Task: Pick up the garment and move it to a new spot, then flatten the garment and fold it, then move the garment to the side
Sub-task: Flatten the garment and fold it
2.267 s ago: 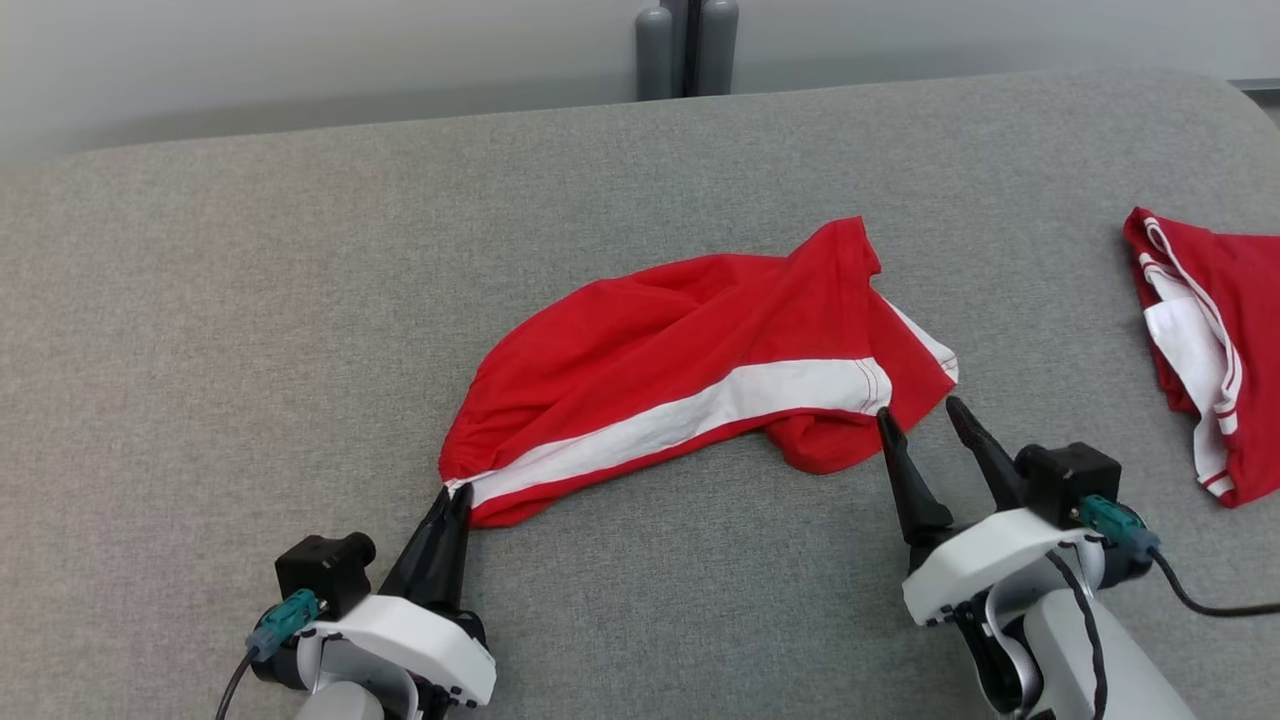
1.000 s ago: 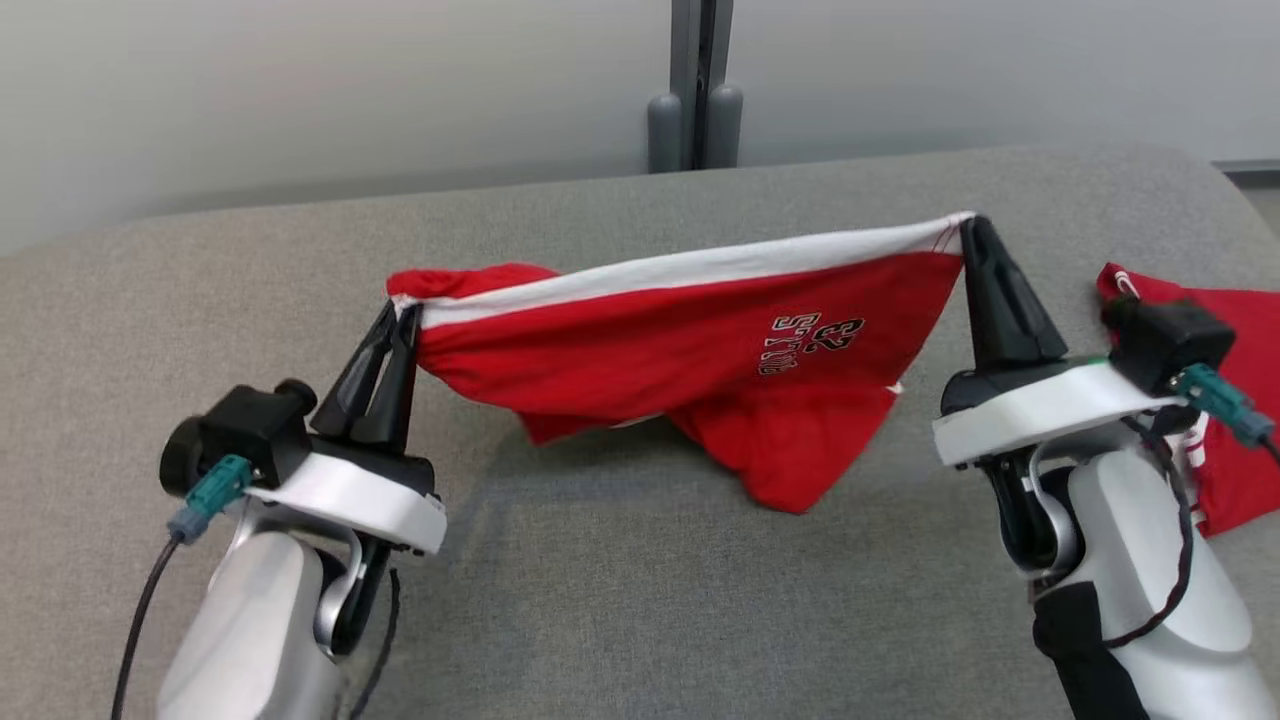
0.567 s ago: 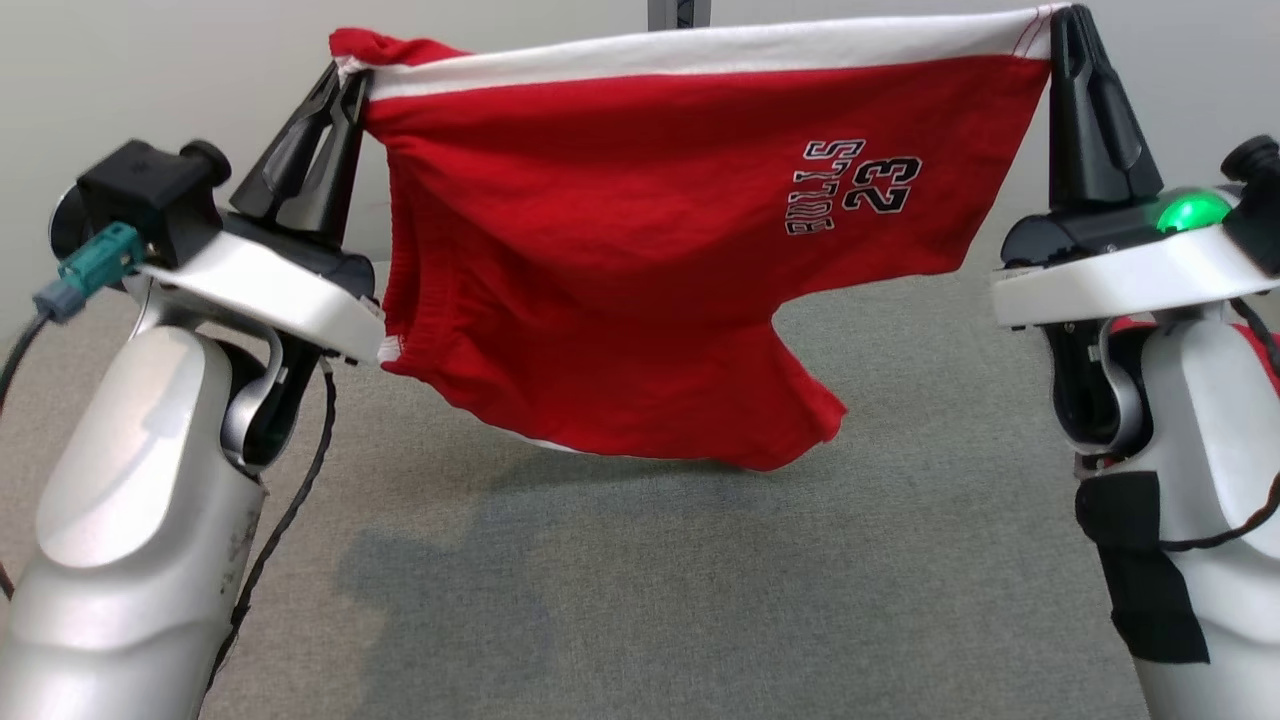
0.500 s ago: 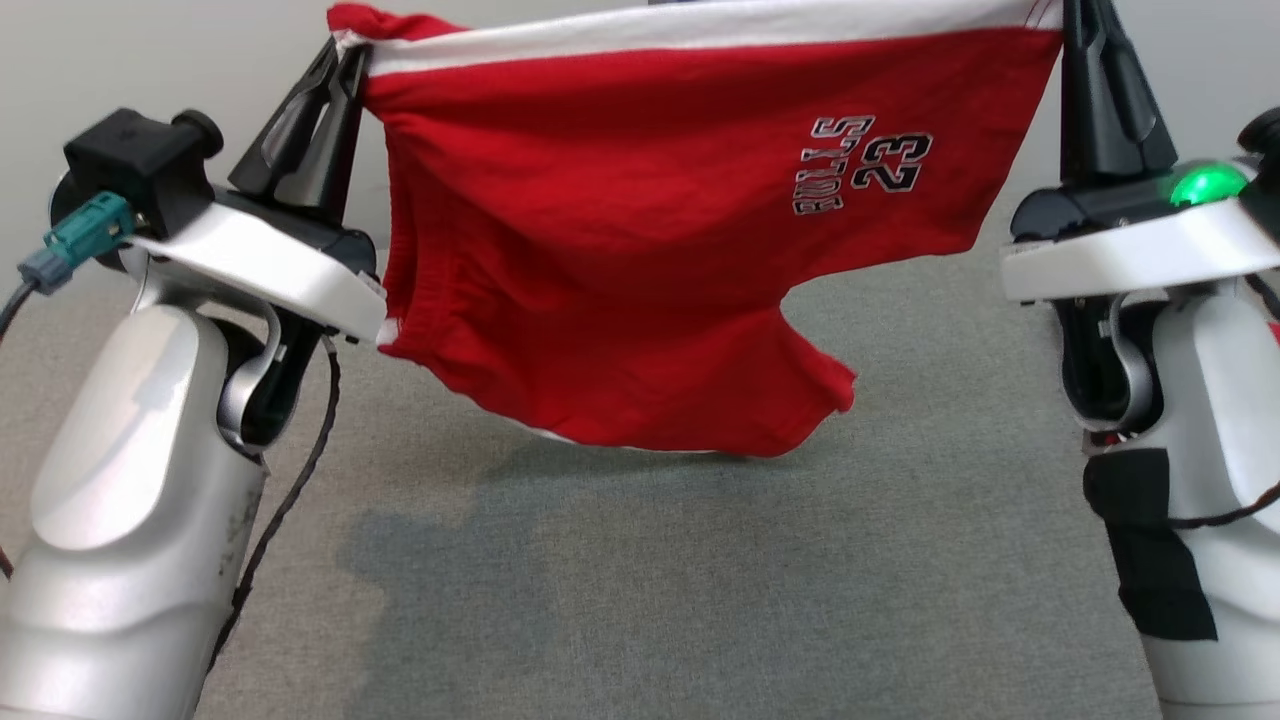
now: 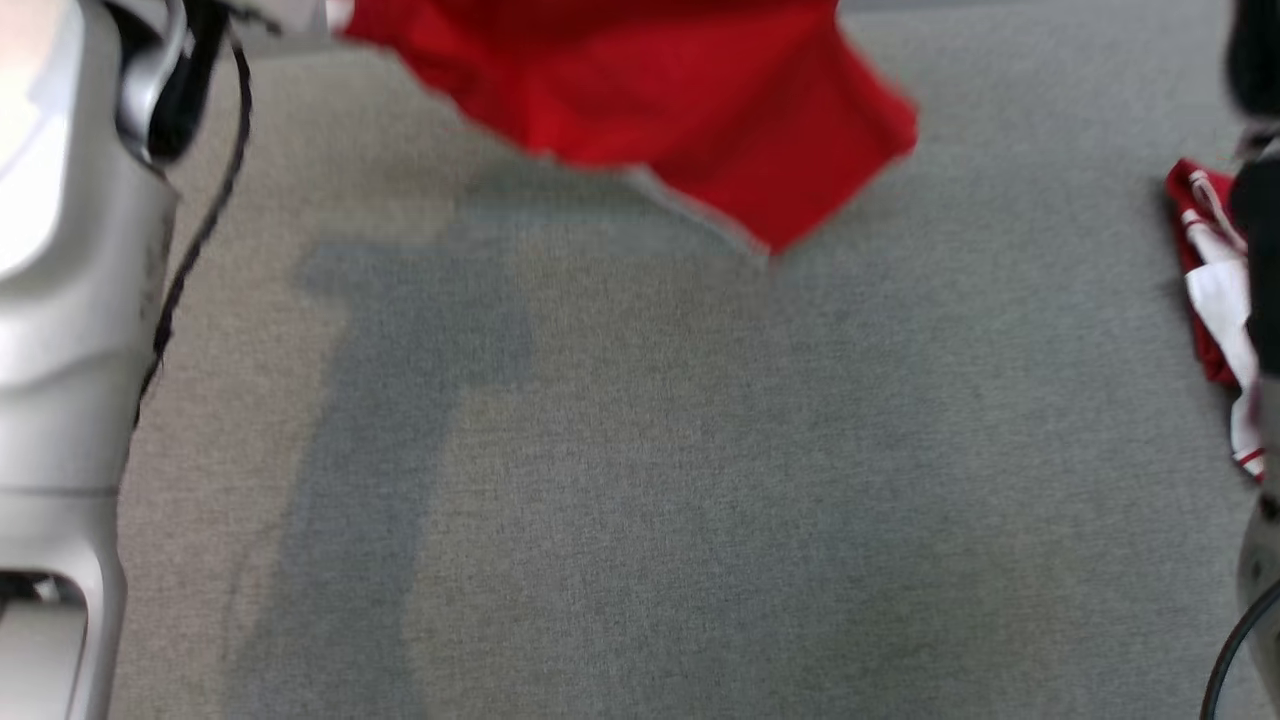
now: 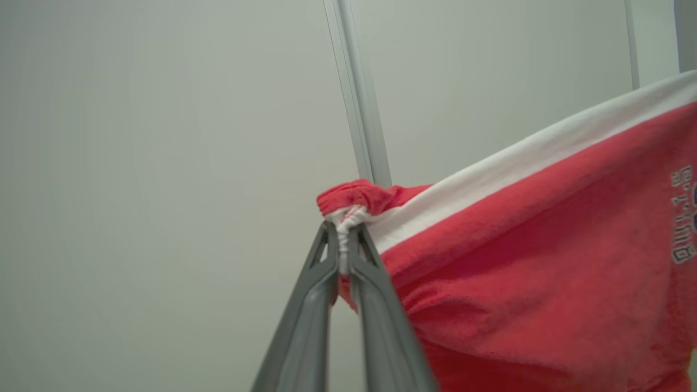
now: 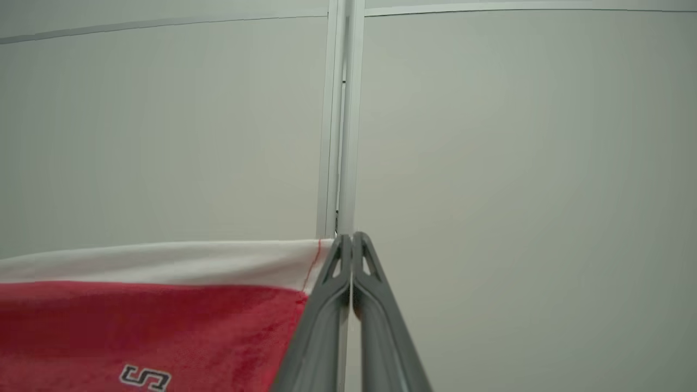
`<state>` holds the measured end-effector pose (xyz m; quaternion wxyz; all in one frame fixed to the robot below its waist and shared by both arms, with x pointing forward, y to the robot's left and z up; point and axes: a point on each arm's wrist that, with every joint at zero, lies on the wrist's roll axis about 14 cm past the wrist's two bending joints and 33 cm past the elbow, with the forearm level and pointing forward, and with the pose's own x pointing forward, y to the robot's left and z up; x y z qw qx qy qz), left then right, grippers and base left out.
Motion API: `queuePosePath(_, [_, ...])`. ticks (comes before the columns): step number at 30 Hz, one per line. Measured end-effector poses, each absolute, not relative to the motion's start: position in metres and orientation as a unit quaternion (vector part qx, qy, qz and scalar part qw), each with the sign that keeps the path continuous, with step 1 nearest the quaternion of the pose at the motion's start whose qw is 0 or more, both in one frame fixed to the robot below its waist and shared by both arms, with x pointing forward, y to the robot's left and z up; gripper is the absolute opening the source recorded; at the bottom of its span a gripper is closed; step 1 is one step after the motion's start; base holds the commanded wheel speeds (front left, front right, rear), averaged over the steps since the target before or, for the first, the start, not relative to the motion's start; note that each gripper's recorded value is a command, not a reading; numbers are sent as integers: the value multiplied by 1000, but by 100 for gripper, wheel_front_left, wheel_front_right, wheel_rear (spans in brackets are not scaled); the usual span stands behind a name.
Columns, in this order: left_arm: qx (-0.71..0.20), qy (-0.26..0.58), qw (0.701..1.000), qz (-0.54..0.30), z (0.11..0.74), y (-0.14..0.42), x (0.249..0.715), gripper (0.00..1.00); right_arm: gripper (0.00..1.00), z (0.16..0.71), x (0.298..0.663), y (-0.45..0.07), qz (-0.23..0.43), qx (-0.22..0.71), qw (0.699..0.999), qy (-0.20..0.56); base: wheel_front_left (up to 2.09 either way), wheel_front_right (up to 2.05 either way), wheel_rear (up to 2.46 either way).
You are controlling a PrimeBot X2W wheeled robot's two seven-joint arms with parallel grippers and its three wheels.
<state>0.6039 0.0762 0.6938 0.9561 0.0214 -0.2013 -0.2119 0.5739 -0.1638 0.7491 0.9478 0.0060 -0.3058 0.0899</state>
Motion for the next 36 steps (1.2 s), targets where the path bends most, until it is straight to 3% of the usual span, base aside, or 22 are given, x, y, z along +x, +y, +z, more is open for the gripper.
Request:
queuePosePath(8, [-7, -212, 959, -189, 685, 84, 635, 0, 0, 758, 597, -171, 71, 6, 941, -332, 0, 0, 0])
queuePosePath(13, [-39, -117, 976, -178, 603, 89, 623, 0, 0, 678, 586, -158, 89, 33, 964, -247, 0, 0, 0])
queuePosePath(21, [-123, 75, 979, -142, 448, 91, 534, 0, 0, 546, 516, -153, 86, 84, 989, -90, 0, 0, 0])
queuePosePath(25, [-134, 135, 972, -135, 406, 89, 491, 0, 0, 511, 485, -153, 79, 96, 991, -42, 0, 0, 0])
queuePosePath(36, [-150, 192, 962, -122, 376, 88, 396, 0, 0, 458, 396, -161, 49, 124, 990, 41, 0, 0, 0])
